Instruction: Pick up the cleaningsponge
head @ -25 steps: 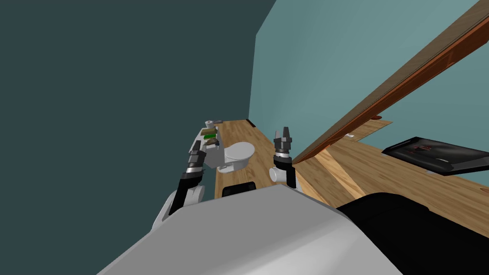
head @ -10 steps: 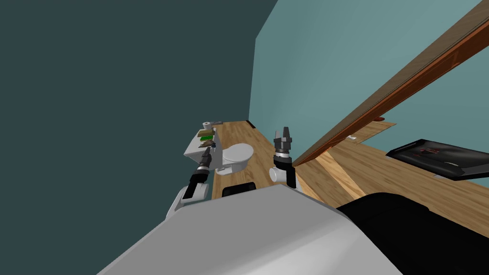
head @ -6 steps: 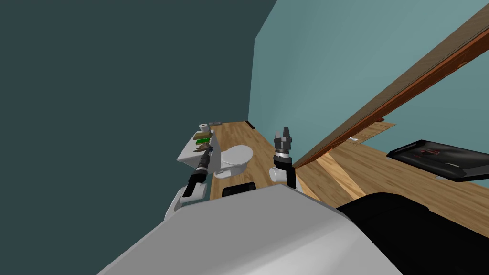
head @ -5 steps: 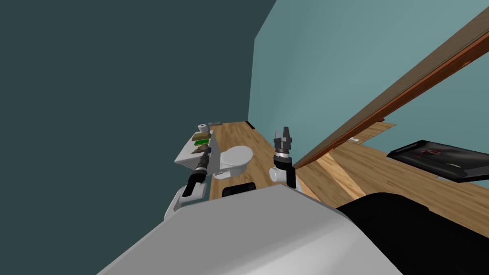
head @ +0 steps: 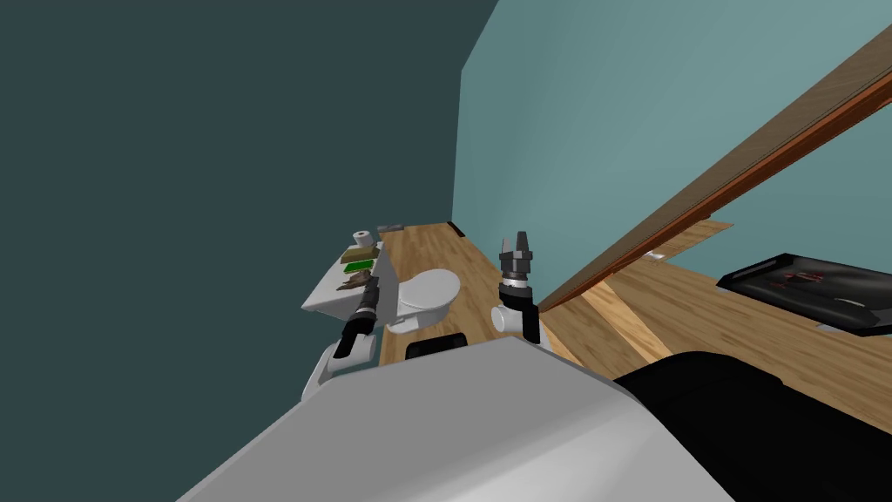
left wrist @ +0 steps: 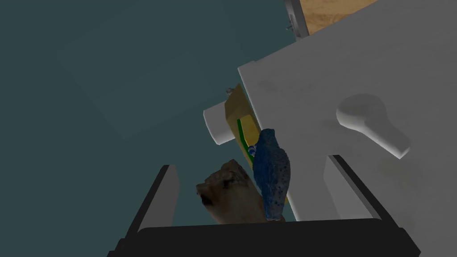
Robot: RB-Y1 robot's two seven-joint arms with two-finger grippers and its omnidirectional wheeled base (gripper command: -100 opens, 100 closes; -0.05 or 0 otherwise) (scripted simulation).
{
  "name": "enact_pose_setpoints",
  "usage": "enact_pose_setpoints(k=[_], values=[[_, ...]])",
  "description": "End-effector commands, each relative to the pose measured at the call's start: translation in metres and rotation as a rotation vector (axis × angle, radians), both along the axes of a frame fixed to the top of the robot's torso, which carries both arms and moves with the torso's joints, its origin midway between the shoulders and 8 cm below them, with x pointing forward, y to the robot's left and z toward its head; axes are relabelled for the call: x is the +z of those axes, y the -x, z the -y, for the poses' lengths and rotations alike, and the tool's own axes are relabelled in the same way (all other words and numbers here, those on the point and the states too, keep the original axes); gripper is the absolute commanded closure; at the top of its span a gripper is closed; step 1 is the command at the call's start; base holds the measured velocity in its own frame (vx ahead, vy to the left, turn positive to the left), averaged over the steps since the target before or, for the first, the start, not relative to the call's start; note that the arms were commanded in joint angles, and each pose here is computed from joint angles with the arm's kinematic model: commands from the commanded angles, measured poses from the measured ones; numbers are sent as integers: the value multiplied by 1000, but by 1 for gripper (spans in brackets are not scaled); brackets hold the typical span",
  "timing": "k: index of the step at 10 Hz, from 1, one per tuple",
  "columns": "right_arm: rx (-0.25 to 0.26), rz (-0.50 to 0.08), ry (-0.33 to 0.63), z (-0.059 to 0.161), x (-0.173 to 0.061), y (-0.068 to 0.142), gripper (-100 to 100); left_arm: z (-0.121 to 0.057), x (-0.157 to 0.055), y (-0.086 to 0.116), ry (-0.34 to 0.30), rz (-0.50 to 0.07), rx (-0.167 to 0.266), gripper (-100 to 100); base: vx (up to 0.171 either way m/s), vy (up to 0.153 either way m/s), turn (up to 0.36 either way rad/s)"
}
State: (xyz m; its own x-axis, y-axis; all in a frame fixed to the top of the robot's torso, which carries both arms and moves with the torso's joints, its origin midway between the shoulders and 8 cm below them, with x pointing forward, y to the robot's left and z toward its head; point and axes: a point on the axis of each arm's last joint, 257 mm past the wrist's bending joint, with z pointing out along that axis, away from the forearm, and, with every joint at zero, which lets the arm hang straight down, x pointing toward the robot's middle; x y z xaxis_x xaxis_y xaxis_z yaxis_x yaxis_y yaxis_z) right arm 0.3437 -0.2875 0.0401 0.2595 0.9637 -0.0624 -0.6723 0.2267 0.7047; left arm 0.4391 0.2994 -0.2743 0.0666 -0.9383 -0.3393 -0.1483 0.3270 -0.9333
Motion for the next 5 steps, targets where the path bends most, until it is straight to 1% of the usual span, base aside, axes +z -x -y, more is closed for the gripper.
enact_pose_setpoints(k=[1, 2, 3, 5], values=[[0, 0, 0, 0, 0, 0, 0, -1, 12, 0, -6, 19, 1, -100, 37, -7, -5], [0, 0, 0, 0, 0, 0, 0, -1, 6, 0, -3, 10, 1, -100, 23, -3, 0], [0, 0, 0, 0, 0, 0, 0, -1, 7, 0, -4, 12, 1, 100, 0, 0, 0], [0, 0, 0, 0, 0, 0, 0, -2, 2, 2, -3, 1, 4, 100, -1, 0, 6]])
